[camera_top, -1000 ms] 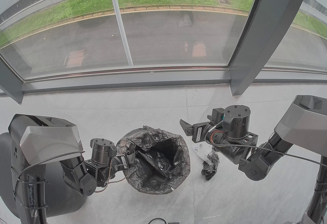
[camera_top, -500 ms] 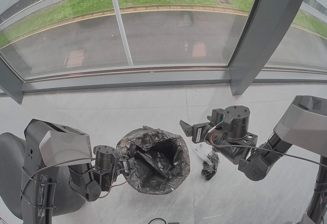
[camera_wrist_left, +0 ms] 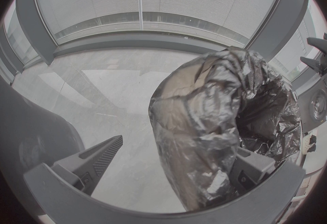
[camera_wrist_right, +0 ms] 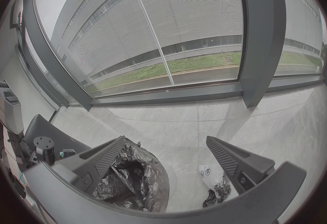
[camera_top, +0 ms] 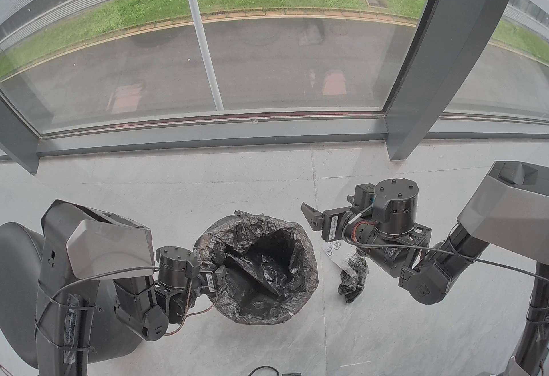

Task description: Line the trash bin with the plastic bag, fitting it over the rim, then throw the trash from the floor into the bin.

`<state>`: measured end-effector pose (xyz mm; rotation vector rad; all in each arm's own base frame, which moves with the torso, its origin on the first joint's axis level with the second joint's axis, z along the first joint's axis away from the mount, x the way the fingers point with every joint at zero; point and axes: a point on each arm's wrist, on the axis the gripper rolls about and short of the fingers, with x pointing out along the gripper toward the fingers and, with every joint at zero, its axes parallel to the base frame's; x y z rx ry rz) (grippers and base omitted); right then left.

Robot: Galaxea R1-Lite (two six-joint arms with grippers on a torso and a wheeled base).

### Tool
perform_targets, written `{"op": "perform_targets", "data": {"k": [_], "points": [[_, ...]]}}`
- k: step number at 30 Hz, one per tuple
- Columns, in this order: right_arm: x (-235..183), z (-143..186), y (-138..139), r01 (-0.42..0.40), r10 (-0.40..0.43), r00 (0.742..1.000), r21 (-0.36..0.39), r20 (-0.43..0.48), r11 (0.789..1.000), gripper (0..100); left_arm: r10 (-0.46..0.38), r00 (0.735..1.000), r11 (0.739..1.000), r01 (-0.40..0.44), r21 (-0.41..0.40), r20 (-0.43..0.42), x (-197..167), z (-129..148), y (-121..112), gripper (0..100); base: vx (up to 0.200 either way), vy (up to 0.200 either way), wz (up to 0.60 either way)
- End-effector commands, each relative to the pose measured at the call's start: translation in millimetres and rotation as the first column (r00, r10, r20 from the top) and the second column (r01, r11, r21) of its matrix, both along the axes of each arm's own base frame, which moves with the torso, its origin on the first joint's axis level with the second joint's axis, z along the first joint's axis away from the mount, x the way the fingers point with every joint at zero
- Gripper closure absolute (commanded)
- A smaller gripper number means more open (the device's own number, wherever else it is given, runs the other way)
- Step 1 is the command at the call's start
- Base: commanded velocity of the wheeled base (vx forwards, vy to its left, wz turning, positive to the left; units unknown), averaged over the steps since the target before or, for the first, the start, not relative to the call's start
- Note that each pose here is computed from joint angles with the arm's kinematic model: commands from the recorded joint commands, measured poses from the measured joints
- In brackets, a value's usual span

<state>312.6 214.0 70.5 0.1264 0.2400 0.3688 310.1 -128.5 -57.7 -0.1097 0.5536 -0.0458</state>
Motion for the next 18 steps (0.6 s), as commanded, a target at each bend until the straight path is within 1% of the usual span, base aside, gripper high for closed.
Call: {"op": "perform_targets", "data": {"k": [1, 5, 8, 15, 18], "points": [[0, -1, 0, 0.0, 0.0, 1.0, -0.001, -0.002, 1.0, 0, -0.01, 0.999, 1.0, 0.011, -0.02, 0.049, -2, 19, -2, 0, 0.0, 0.0, 0.0], [0, -1, 1, -0.002, 0.002, 1.0, -0.002, -0.003, 1.0, 0, -0.028, 0.995, 0.998, 0.032, -0.046, 0.094, -8, 41, -7, 0, 0.0, 0.0, 0.0], [0, -2, 1, -0.002, 0.002, 1.0, -0.003, -0.004, 1.0, 0, -0.036, 0.993, 0.997, 0.044, -0.063, 0.114, -10, 49, -10, 0, 0.0, 0.0, 0.0], [0, -3, 1, -0.003, 0.003, 1.0, -0.004, -0.006, 1.0, 0, -0.024, 0.993, 0.995, 0.036, -0.098, 0.117, -11, 52, -11, 0, 0.0, 0.0, 0.0], [0, -4, 1, -0.002, 0.002, 1.0, -0.006, -0.008, 1.0, 0, -0.041, 0.994, 0.993, 0.052, -0.103, 0.106, -11, 49, -11, 0, 0.0, 0.0, 0.0]]}}
